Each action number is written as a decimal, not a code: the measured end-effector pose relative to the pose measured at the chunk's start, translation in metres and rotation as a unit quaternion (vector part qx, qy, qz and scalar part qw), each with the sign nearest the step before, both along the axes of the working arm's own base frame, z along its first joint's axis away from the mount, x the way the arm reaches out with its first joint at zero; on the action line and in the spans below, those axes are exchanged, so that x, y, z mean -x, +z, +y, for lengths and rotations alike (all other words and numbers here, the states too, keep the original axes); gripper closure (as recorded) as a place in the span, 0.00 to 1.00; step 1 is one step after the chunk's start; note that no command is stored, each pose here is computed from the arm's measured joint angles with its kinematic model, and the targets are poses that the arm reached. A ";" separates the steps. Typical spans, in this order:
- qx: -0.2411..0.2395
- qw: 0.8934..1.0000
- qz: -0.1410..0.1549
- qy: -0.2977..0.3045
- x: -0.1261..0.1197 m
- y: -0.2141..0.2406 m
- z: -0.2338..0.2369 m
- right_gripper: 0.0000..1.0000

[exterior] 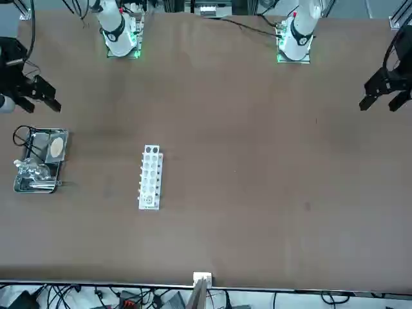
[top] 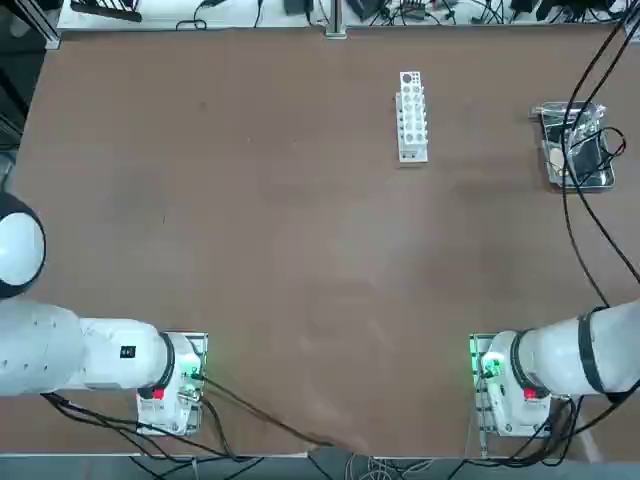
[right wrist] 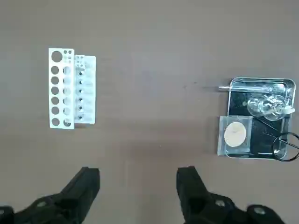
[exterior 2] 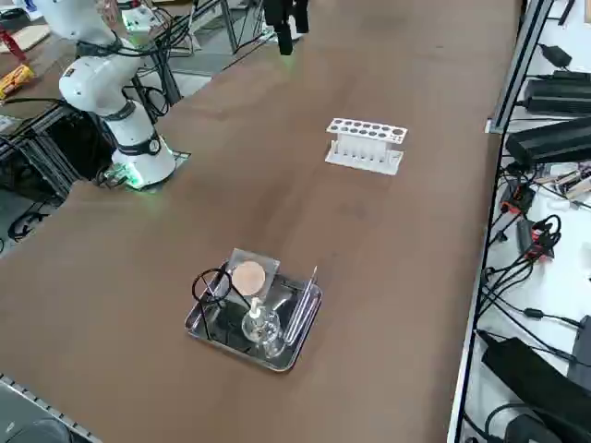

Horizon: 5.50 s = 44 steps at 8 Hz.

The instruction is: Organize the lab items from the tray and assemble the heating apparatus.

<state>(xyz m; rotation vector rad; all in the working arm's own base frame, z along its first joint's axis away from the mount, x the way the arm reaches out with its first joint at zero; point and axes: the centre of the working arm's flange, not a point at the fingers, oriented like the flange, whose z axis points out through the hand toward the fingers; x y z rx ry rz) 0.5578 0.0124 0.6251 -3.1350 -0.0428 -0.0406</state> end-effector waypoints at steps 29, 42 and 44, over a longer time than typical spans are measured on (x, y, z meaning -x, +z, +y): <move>-0.014 0.756 -0.072 0.651 -0.100 -0.396 -0.227 0.19; -0.029 0.756 -0.067 0.651 -0.087 -0.420 -0.251 0.46; -0.029 0.755 -0.068 0.651 -0.088 -0.420 -0.251 0.49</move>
